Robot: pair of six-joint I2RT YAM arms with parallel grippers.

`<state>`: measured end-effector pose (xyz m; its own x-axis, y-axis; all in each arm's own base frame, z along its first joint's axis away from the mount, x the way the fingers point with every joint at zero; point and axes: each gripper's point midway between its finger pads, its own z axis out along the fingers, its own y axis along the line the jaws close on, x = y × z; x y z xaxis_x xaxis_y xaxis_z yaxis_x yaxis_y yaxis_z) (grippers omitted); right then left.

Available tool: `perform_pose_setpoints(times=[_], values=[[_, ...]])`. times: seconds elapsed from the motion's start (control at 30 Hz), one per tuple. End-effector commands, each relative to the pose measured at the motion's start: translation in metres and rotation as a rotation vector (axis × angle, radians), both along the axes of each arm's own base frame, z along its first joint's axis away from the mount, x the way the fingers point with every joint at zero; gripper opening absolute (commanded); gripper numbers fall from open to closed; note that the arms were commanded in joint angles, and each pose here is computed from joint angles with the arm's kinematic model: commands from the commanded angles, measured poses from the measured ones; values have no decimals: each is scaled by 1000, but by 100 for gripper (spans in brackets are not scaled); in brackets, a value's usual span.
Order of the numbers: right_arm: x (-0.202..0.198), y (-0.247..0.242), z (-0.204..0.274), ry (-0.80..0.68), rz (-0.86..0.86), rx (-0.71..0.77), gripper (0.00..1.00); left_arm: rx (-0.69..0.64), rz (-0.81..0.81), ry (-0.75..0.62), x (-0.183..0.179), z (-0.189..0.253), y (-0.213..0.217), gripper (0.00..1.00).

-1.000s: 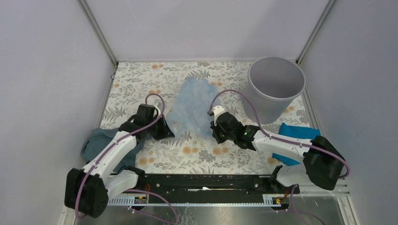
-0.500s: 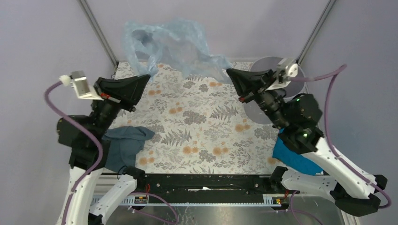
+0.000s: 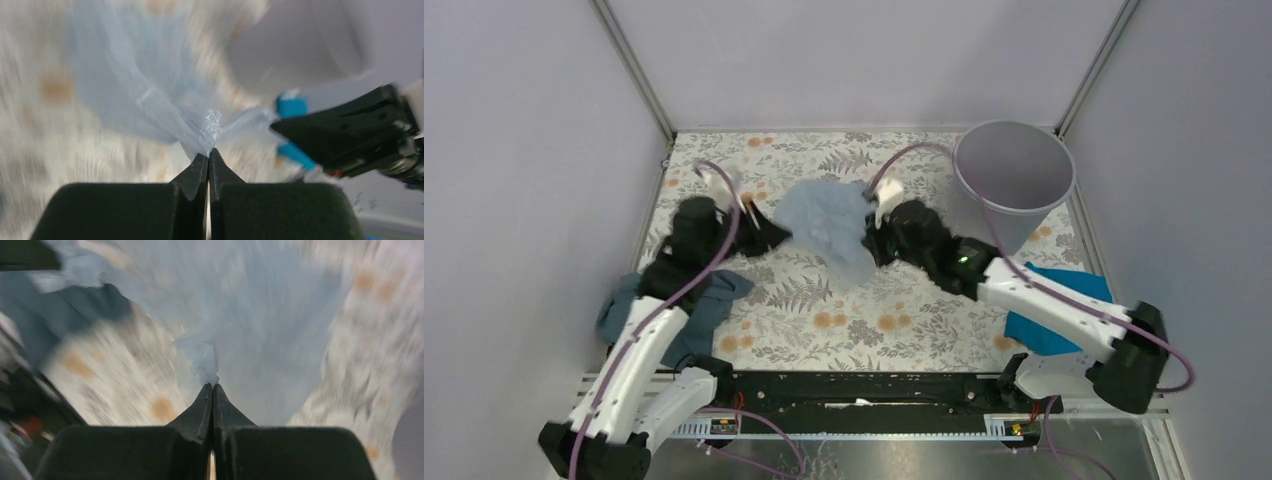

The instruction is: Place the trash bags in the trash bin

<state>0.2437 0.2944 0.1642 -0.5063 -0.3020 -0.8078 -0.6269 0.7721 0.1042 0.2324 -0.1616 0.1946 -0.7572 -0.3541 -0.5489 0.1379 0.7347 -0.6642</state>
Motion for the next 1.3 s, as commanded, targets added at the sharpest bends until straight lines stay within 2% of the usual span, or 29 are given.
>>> perform_pose_setpoints(times=[0.0, 0.07, 0.13, 0.23, 0.4, 0.57, 0.7, 0.83, 0.9, 1.07, 1.27], values=[[0, -4, 213, -357, 11, 388, 0, 9, 92, -587, 13, 201, 25, 0], [1, -13, 208, -371, -17, 378, 0, 53, 173, -578, 12, 200, 41, 0], [6, -21, 185, -352, -66, 326, 0, 76, 164, -553, 9, 188, 43, 0], [2, -23, 167, -302, -71, 308, 0, 27, 52, -566, -7, 188, 26, 0], [-9, -18, 187, -315, -9, 371, 0, -110, -263, -751, -59, 230, -10, 0], [-16, -5, 205, -314, 49, 438, 0, -211, -410, -777, -84, 246, -25, 0], [-23, 11, 207, -285, 123, 475, 0, -279, -408, -734, -81, 249, -30, 0], [-48, 45, 223, -195, 298, 620, 2, -356, -421, -647, -68, 238, -40, 0], [-57, 55, 232, -160, 351, 696, 3, -352, -390, -598, -55, 224, -42, 0], [-52, 64, 222, -117, 326, 755, 3, -338, -368, -448, -37, 177, -47, 0], [-58, 79, 199, -72, 393, 783, 7, -366, -346, -388, -30, 153, -50, 0]])
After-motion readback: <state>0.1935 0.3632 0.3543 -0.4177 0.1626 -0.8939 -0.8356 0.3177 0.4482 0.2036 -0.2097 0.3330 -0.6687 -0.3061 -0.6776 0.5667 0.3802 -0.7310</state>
